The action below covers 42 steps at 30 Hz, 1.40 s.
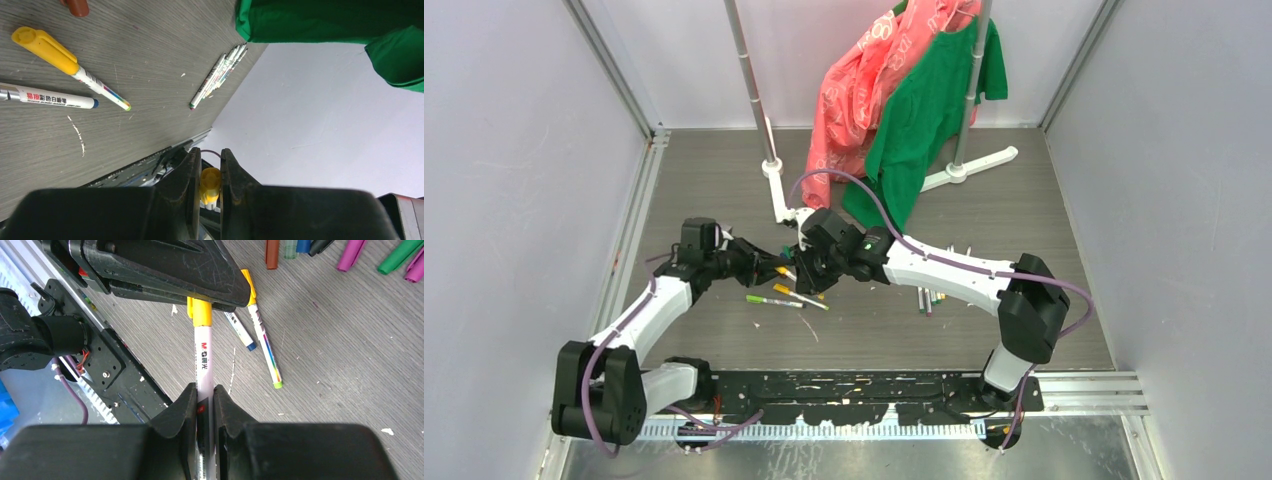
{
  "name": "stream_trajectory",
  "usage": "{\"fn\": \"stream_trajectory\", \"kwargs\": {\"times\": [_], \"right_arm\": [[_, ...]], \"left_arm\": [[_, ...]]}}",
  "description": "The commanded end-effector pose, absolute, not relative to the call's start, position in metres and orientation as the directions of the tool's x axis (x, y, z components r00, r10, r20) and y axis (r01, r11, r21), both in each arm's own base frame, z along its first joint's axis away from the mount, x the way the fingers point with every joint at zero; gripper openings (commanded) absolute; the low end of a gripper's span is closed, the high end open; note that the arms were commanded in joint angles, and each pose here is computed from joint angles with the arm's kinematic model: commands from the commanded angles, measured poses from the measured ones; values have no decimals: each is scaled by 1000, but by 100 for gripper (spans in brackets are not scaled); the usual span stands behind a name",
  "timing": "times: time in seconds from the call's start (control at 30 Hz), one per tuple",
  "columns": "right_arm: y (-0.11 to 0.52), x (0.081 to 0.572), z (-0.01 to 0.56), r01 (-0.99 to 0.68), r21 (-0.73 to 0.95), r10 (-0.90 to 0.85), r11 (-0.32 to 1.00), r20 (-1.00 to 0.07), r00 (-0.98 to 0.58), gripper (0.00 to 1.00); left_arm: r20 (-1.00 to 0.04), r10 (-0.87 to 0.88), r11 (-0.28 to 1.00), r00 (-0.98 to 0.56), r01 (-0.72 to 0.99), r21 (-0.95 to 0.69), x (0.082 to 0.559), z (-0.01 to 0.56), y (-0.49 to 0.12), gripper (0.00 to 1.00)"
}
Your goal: Open the pen caps
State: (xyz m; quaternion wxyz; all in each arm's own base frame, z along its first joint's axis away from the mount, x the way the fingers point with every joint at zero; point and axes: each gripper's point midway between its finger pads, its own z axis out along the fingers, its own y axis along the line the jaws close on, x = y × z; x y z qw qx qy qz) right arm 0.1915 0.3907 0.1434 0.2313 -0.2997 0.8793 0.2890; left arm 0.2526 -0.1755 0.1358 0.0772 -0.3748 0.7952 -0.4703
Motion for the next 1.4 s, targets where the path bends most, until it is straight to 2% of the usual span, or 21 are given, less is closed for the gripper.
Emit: {"fn": "stream_trajectory", "kwargs": {"times": [0.0,0.57,0.73,0.87,1.0,1.37], "right_arm": [[325,152,123,-625,283,-510,728,-386,-768,1],[317,144,123,-620,277,-509,734,-381,-772,1],[317,150,124,-618,254,-504,744,-392,-769,1],[305,168,124,-587,156,-483,794,-424,-766,1],[284,185,113,-513,47,-452,857,-409,-793,1],[218,224,79,-241,-117,-267,963,-362,-893,1]], "left_arm": [[133,-821,189,-555,-485,-854,306,147,-136,0],[187,-854,98,-486,-502,-859,315,142,-101,0],[169,-851,110,-498,-483,-869,317,143,-98,0],[81,-832,238,-548,-486,-841,311,134,-94,0],[-1,-802,371,-597,-497,-785,302,121,-88,0],[-105,-681,631,-725,-509,-586,287,80,-91,0]]}}
